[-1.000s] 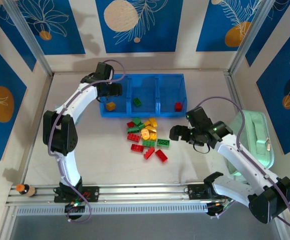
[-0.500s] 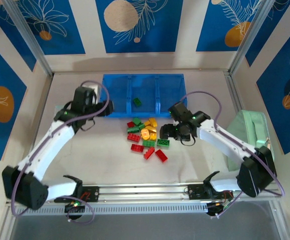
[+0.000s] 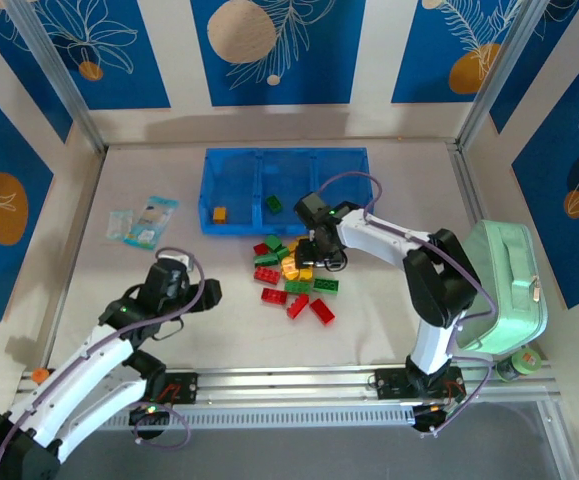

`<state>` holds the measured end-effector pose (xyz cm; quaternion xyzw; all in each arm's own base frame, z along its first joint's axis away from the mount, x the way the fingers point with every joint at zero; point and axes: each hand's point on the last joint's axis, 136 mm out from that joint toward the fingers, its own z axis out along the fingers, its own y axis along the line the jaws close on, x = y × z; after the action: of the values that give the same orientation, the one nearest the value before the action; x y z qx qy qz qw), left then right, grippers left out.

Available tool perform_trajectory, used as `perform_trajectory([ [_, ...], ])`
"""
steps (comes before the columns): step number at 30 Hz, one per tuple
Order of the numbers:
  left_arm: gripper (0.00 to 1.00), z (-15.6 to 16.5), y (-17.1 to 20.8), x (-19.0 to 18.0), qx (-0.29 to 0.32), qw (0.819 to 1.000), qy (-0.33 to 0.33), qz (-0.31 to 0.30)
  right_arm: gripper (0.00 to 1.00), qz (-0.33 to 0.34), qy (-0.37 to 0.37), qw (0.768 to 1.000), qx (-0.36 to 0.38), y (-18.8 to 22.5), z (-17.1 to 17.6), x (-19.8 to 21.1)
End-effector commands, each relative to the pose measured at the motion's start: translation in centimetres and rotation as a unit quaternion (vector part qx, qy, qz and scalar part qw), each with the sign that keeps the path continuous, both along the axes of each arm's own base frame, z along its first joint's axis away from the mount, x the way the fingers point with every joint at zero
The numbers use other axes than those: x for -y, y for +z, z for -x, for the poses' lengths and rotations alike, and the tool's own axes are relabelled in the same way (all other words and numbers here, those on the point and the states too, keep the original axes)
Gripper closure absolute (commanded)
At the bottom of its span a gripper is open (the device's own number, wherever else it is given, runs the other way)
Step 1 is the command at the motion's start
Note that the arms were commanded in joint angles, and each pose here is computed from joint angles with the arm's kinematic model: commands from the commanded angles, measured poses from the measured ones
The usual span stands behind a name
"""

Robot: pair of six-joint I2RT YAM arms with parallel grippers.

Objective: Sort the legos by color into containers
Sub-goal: Pick up the lego from the center of the table.

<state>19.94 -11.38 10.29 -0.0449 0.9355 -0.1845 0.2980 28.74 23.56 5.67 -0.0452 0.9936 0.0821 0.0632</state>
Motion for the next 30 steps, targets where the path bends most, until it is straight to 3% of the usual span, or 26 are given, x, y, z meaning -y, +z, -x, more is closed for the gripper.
perform_trajectory([
  [1,0.27,1.0,-0.8,-0.5,-0.014,1.0,0.017,0.001,0.44,0.002,0.004,1.0,-0.001,0.0,-0.3,-0.9],
  [15,0.27,1.0,-1.4,-0.6,-0.018,1.0,0.016,-0.011,0.53,0.038,-0.012,0.999,-0.022,-3.1,0.3,-0.1],
  [18,0.27,1.0,-1.4,-0.6,-0.017,1.0,0.016,-0.011,0.61,0.034,-0.011,0.999,-0.019,-2.9,0.4,-0.2],
  [23,0.27,1.0,-1.5,-0.8,-0.016,1.0,0.015,-0.017,0.67,0.045,-0.002,0.999,0.02,0.8,0.4,-0.6],
  [30,0.27,1.5,-3.0,-0.4,-0.037,0.999,0.001,-0.023,0.67,0.005,0.022,0.993,0.12,10.4,-2.0,-3.4],
])
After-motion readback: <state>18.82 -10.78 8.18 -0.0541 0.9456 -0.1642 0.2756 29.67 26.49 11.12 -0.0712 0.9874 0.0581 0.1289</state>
